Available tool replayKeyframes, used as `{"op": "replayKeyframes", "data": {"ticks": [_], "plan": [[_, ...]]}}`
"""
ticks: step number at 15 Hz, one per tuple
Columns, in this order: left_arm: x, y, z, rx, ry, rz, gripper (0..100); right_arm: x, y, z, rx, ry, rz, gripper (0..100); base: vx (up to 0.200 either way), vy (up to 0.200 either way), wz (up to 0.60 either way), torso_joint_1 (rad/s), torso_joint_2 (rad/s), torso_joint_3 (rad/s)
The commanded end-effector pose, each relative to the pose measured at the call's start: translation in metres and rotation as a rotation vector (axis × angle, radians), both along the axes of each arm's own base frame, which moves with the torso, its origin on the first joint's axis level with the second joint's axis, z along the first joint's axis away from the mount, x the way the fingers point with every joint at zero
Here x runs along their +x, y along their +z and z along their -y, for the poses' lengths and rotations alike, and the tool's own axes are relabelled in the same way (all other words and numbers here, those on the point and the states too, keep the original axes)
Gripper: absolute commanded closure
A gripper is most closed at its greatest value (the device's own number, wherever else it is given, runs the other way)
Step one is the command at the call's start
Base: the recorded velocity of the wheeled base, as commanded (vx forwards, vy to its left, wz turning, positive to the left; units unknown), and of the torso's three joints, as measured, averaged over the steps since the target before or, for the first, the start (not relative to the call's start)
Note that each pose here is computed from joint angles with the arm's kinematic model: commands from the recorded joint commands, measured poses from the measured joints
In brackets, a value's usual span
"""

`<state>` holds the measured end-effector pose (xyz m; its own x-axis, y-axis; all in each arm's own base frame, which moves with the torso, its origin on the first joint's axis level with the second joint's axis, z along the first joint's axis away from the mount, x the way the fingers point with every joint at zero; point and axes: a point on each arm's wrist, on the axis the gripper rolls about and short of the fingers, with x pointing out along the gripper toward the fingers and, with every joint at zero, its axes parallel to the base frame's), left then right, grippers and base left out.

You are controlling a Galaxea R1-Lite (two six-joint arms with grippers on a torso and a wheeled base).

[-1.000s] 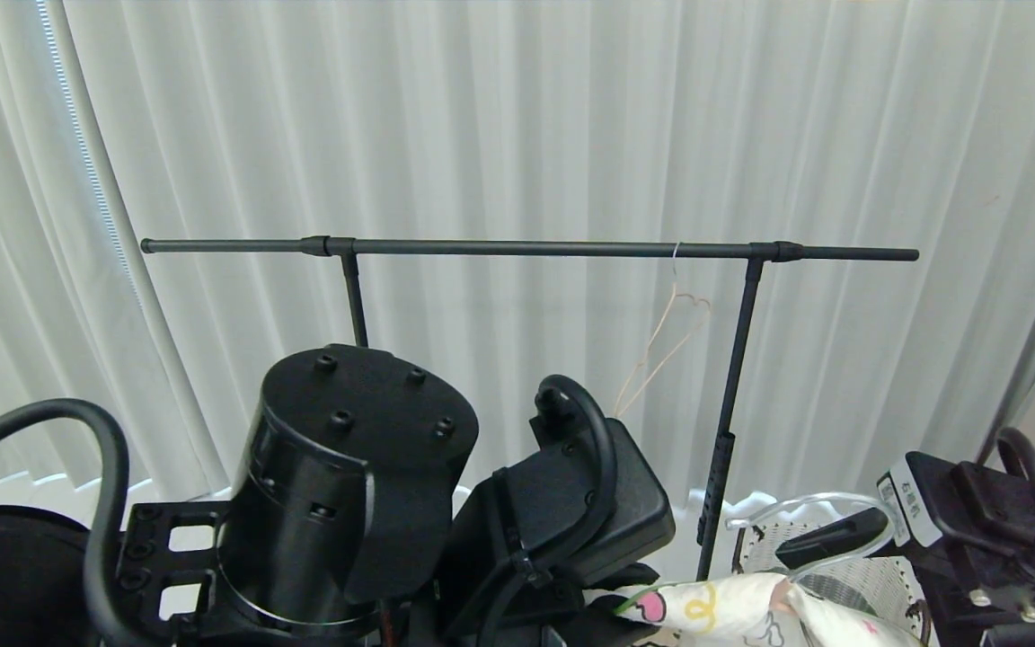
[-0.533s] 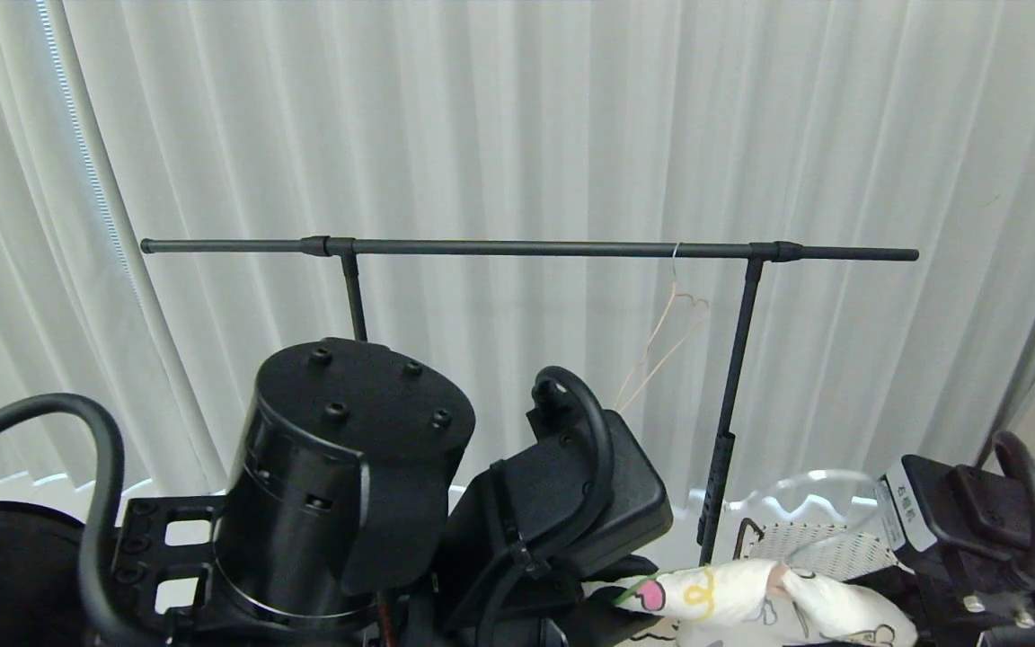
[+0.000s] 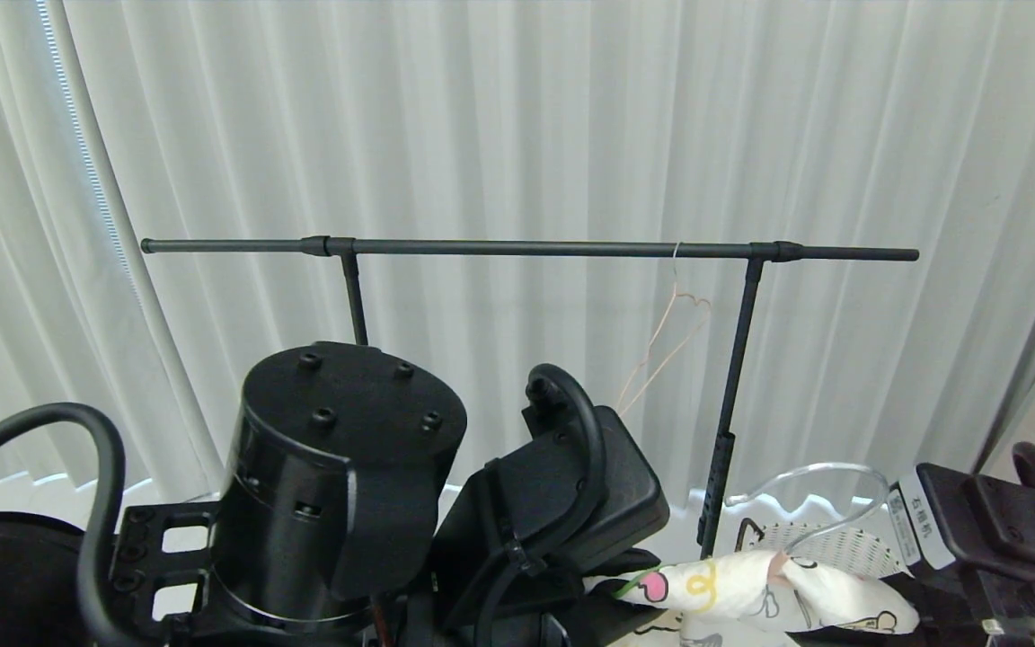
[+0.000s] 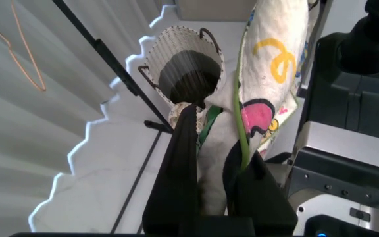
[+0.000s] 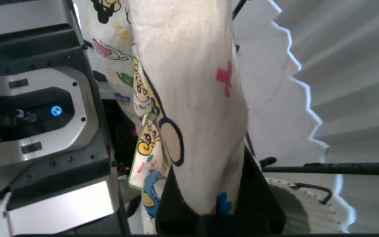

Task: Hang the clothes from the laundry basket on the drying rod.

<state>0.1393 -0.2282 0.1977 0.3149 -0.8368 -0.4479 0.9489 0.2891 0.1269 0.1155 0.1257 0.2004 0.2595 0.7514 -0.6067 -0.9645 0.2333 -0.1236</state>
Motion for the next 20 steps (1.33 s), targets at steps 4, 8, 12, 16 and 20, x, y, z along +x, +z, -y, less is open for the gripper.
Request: {"op": "replayKeyframes", "data": {"ticks": [4, 8, 12, 16, 20], "plan": [[0.0, -0.001, -0.001, 0.004, 0.002, -0.002, 0, -0.003, 0.004, 0.003, -0.002, 0.036, 0.062, 100, 0.0, 0.0, 0.0, 0.0, 0.0, 0.0], [-0.002, -0.002, -0.004, 0.008, -0.001, 0.002, 0, -0.004, 0.007, 0.007, 0.006, 0.019, 0.079, 100, 0.0, 0.0, 0.0, 0.0, 0.0, 0.0], [-0.004, -0.007, -0.02, -0.005, 0.043, 0.02, 0, 0.001, 0.009, 0.019, -0.005, -0.024, 0.134, 100, 0.0, 0.0, 0.0, 0.0, 0.0, 0.0], [0.007, -0.041, -0.057, 0.004, 0.218, 0.047, 0, 0.005, 0.011, 0.024, -0.017, -0.027, 0.185, 100, 0.0, 0.0, 0.0, 0.0, 0.0, 0.0], [0.021, -0.073, -0.105, 0.081, 0.402, 0.049, 0, 0.007, 0.014, 0.022, 0.005, -0.019, 0.237, 100, 0.0, 0.0, 0.0, 0.0, 0.0, 0.0]]}}
